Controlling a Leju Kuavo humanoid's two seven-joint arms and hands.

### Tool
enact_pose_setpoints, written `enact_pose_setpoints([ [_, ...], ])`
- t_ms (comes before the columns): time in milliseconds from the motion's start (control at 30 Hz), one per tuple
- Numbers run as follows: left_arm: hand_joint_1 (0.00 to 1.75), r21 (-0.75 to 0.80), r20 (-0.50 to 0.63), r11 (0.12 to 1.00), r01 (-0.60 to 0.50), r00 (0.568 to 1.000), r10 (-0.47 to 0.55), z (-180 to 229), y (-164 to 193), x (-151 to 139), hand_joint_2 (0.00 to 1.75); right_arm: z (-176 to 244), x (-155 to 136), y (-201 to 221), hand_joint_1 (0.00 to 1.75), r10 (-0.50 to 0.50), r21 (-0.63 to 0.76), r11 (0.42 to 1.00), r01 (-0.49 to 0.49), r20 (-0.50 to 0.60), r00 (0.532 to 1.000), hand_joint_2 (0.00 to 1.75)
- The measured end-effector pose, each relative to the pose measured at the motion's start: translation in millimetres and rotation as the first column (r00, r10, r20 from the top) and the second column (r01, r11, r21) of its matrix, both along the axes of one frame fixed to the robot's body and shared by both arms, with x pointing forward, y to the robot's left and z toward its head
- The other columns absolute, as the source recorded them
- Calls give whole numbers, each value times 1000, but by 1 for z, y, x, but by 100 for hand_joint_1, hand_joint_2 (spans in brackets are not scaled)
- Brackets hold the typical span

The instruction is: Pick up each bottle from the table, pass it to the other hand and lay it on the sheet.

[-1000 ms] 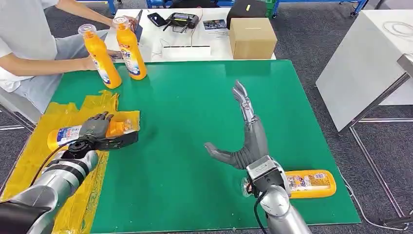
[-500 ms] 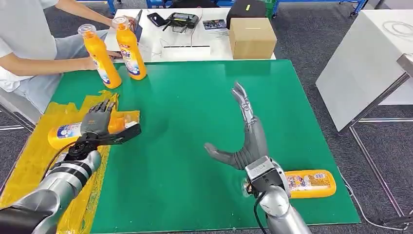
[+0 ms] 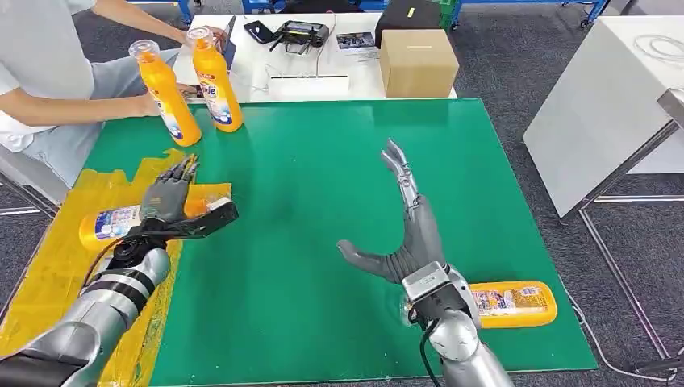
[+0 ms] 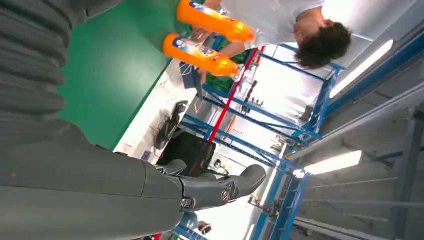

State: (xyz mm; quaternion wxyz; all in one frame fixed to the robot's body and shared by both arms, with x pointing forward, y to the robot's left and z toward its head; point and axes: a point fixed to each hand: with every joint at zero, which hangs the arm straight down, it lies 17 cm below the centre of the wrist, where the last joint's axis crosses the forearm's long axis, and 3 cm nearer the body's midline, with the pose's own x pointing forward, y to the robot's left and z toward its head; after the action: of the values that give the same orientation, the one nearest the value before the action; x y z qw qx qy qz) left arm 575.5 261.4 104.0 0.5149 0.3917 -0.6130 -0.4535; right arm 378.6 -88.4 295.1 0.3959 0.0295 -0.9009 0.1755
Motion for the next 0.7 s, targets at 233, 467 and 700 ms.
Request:
enact_pose_setpoints([
  [233,0,-364,-26,915,175,980,-198,7,-48,-37,175,-11,3,-9,0,-63,-83,994,64,15,998,175],
  [467,0,-481,19,844,238,965,-261,25,-58,-52,175,-19,6,-11,0,-92,-157,983,95,25,995,175],
  [700,0,-668,98,682,299,943,-318,44,-71,-92,175,-63,7,-22,0,-150,-431,888,158,52,987,175],
])
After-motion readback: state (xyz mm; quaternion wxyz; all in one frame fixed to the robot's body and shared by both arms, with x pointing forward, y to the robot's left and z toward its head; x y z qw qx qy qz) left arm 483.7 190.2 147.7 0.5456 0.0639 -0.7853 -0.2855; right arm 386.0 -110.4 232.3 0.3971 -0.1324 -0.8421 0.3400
